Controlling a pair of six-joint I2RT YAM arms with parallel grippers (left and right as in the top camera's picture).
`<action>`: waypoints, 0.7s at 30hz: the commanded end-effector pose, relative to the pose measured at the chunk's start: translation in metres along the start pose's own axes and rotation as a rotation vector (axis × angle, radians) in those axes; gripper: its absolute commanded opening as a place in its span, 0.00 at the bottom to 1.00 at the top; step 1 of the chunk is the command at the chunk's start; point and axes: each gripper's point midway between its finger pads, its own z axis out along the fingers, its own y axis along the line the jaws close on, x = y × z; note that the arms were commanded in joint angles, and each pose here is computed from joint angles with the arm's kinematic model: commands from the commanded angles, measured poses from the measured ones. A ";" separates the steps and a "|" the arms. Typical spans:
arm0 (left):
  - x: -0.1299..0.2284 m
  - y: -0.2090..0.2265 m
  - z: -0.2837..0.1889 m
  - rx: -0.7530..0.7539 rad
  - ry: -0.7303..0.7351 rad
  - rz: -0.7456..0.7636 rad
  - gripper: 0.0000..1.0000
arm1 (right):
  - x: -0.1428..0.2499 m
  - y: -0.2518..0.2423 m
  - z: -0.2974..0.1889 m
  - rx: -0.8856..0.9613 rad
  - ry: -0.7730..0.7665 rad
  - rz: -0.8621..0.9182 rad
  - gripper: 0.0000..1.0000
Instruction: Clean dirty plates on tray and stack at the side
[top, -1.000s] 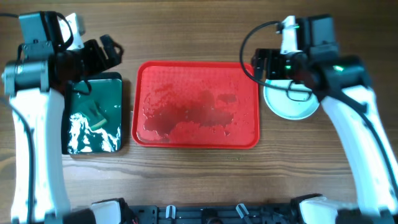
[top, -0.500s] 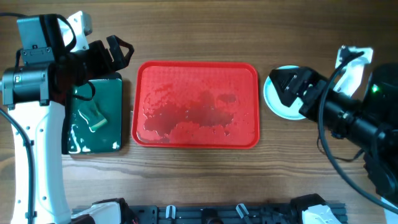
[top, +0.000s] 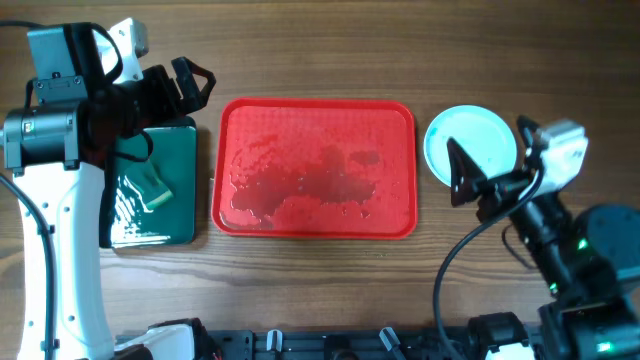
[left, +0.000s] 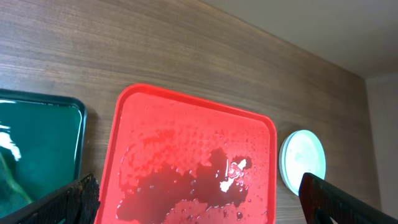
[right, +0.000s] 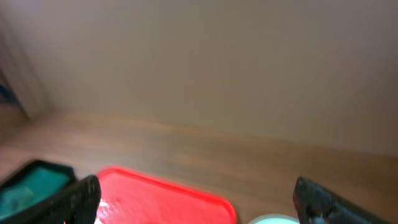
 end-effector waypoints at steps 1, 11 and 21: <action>0.002 -0.004 0.002 0.022 0.010 0.016 1.00 | 0.055 -0.001 -0.001 -0.011 -0.047 -0.094 1.00; 0.002 -0.004 0.002 0.023 0.010 0.017 1.00 | 0.137 0.009 -0.005 -0.069 -0.213 -0.184 1.00; 0.002 -0.004 0.002 0.023 0.010 0.017 1.00 | 0.176 0.016 0.001 -0.133 -0.125 -0.027 1.00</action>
